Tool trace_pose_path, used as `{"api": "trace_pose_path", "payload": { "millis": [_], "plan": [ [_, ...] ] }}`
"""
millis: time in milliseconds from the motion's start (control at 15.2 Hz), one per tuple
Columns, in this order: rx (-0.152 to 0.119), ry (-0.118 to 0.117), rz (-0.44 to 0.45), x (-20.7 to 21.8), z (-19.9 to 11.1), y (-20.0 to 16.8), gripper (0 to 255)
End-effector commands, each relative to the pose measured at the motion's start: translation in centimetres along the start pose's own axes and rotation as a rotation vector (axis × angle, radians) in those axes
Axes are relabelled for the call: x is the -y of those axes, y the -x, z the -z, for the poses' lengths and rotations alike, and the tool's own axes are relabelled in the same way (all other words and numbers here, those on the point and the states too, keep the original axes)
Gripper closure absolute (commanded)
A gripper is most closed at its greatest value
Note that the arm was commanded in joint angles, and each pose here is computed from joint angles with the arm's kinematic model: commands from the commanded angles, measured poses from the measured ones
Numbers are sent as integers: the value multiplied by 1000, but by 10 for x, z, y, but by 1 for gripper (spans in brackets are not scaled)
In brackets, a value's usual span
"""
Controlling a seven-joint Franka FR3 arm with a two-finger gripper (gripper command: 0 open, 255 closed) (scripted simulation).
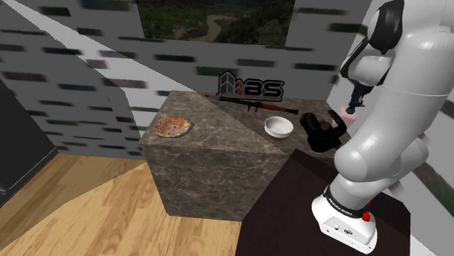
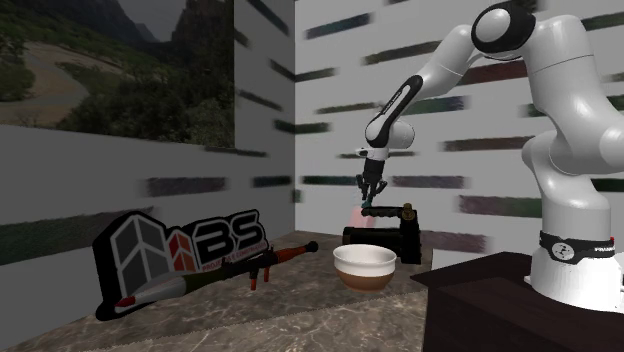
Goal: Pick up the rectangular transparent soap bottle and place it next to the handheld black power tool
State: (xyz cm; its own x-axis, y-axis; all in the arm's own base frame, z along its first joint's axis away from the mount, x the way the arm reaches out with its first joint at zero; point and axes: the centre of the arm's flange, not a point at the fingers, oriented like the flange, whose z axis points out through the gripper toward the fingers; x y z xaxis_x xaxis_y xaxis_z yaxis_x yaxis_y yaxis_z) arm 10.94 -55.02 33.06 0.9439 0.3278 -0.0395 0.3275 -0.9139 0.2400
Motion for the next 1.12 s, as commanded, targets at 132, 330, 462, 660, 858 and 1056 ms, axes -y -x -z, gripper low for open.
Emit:
{"api": "trace_pose_path", "payload": {
  "millis": [132, 330, 462, 660, 858, 1056],
  "plan": [
    [2, -20, -2, 7, -7, 0, 0],
    [2, -20, -2, 10, -9, 0, 0],
    [2, -20, -2, 5, -6, 0, 0],
    [2, -20, -2, 4, 33, 0, 0],
    [2, -20, -2, 4, 44, 0, 0],
    [2, -20, -2, 4, 44, 0, 0]
  ]
}}
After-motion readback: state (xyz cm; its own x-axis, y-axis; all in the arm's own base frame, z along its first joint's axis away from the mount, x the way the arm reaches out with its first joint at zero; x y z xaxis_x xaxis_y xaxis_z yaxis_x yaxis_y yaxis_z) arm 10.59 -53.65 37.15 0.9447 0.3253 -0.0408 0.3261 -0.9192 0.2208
